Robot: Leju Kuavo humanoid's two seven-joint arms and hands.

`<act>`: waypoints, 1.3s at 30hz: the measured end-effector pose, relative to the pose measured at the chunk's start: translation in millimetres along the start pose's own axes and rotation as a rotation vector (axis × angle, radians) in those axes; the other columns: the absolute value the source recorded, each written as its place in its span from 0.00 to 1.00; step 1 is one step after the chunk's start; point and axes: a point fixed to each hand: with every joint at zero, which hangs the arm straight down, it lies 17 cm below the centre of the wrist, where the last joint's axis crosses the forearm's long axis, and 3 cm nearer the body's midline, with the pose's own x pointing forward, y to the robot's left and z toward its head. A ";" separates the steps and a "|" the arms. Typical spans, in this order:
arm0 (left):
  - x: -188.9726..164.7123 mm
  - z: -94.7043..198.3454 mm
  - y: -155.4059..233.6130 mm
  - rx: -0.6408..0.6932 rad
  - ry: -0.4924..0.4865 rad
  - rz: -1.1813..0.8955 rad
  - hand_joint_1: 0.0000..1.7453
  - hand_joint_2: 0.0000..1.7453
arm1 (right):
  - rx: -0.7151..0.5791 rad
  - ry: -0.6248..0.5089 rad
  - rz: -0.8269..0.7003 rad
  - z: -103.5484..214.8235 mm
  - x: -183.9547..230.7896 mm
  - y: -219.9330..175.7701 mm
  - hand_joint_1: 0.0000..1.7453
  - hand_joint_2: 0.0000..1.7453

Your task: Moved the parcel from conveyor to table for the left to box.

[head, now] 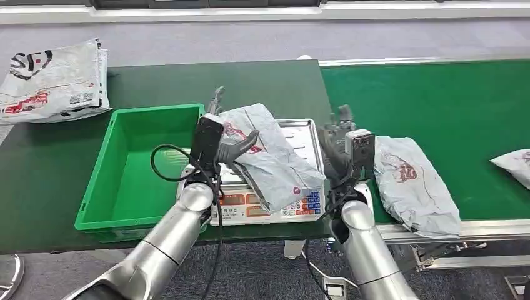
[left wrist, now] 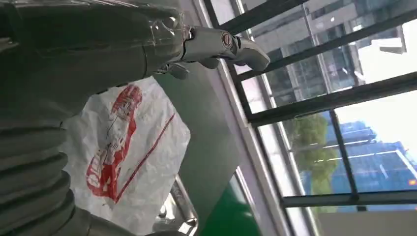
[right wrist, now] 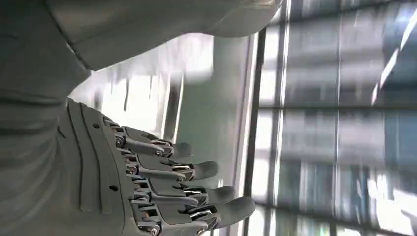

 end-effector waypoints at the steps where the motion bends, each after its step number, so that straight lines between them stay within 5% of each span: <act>1: -3.6 0.6 -3.2 -0.013 0.010 -0.013 0.00 1.00 | -0.031 -0.002 0.039 -0.5 -1.9 -9.6 0.00 1.00; 10: -49.1 20.0 -31.0 -0.118 0.102 -0.169 0.00 1.00 | -0.120 0.067 0.155 9.6 -41.2 -52.1 0.00 1.00; 17: -115.4 68.4 -85.2 -0.504 0.236 -0.648 0.00 1.00 | -0.104 0.087 0.144 9.3 -46.5 -53.1 0.00 1.00; 21: -142.9 91.3 -91.5 -0.664 0.217 -0.950 0.00 1.00 | -0.084 0.086 0.128 8.5 -44.9 -49.0 0.00 1.00; 30: -150.2 95.1 -90.7 -0.724 0.182 -1.075 0.00 1.00 | -0.086 0.088 0.122 8.5 -45.1 -49.3 0.00 1.00; 31: -151.5 96.3 -91.0 -0.739 0.178 -1.095 0.85 1.00 | -0.086 0.088 0.122 8.5 -45.1 -49.2 0.00 1.00; 32: -153.6 97.8 -90.7 -0.756 0.177 -1.116 1.00 1.00 | -0.085 0.087 0.122 8.5 -45.0 -49.0 0.00 1.00; 39: -151.2 94.0 -89.0 -0.766 0.142 -1.140 1.00 1.00 | -0.070 0.084 0.114 7.6 -44.5 -45.5 0.00 1.00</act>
